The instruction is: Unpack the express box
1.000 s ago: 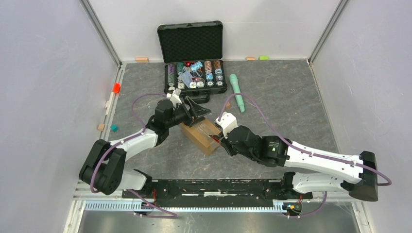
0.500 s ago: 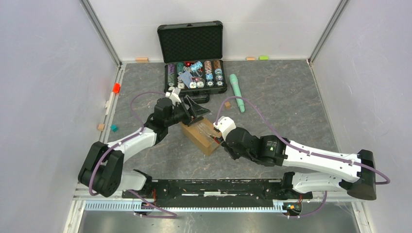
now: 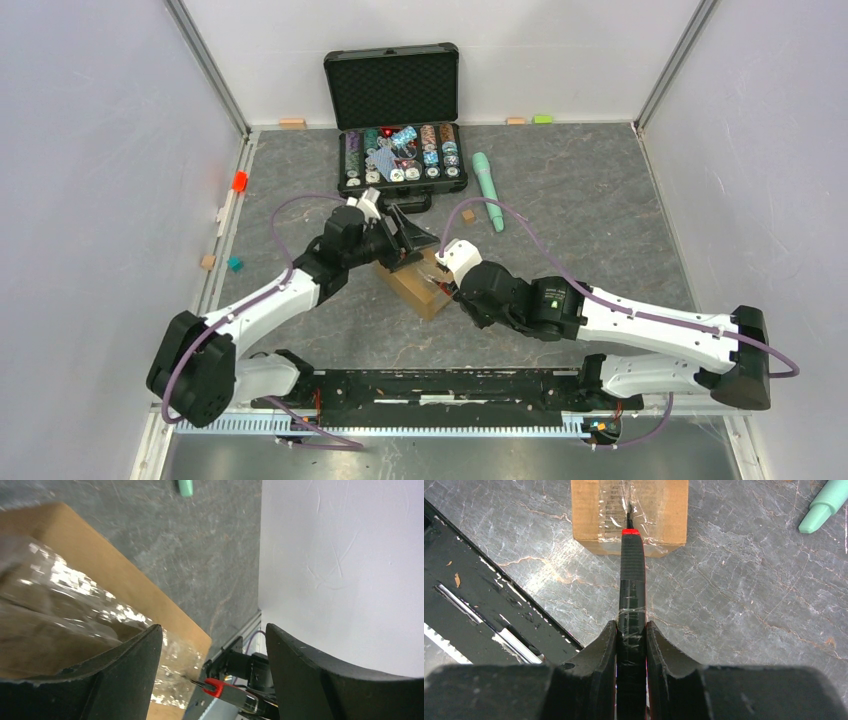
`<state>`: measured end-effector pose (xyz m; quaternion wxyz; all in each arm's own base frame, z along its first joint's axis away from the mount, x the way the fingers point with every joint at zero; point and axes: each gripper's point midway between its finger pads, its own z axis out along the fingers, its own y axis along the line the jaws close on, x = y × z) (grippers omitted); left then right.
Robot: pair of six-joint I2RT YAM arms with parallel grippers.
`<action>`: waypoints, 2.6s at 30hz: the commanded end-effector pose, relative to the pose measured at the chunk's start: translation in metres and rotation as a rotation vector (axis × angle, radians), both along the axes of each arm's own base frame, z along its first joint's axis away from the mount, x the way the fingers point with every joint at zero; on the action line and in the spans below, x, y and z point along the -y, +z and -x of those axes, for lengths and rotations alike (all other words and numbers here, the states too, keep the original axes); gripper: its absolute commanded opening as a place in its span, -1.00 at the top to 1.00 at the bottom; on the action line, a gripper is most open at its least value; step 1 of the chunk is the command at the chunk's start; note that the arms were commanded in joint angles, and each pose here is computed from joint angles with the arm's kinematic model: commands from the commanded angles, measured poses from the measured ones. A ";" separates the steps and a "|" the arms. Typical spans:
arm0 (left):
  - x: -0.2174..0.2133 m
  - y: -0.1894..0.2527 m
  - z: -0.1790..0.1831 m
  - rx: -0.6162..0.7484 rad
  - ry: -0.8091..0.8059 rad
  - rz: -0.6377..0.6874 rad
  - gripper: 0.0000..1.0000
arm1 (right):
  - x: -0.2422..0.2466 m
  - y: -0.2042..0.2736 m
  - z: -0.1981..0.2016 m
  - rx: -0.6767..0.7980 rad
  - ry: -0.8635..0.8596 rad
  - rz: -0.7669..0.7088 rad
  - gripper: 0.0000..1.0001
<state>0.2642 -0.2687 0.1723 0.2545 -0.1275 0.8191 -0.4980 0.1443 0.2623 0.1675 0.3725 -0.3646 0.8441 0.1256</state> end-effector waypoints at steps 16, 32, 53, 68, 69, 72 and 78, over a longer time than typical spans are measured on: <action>0.042 -0.006 0.042 -0.113 0.053 0.066 -0.63 | -0.005 0.011 -0.001 0.012 -0.004 -0.024 1.00; 0.018 -0.091 0.068 -0.202 0.079 -0.129 -0.62 | -0.018 0.068 -0.025 0.101 -0.130 -0.142 1.00; 0.028 -0.115 0.084 -0.151 -0.170 -0.194 -0.57 | 0.007 0.027 -0.017 0.041 0.038 0.085 1.00; 0.015 -0.125 0.072 -0.145 -0.292 -0.218 -0.47 | 0.028 0.033 -0.019 -0.054 0.045 0.120 1.00; 0.012 -0.126 0.070 -0.145 -0.286 -0.220 -0.47 | 0.030 0.032 -0.018 -0.057 0.047 0.128 1.00; 0.010 -0.126 0.068 -0.142 -0.290 -0.223 -0.46 | 0.036 0.031 -0.014 -0.071 0.057 0.143 1.00; 0.010 -0.125 0.066 -0.137 -0.301 -0.230 -0.44 | 0.042 0.024 -0.002 -0.117 0.084 0.152 1.00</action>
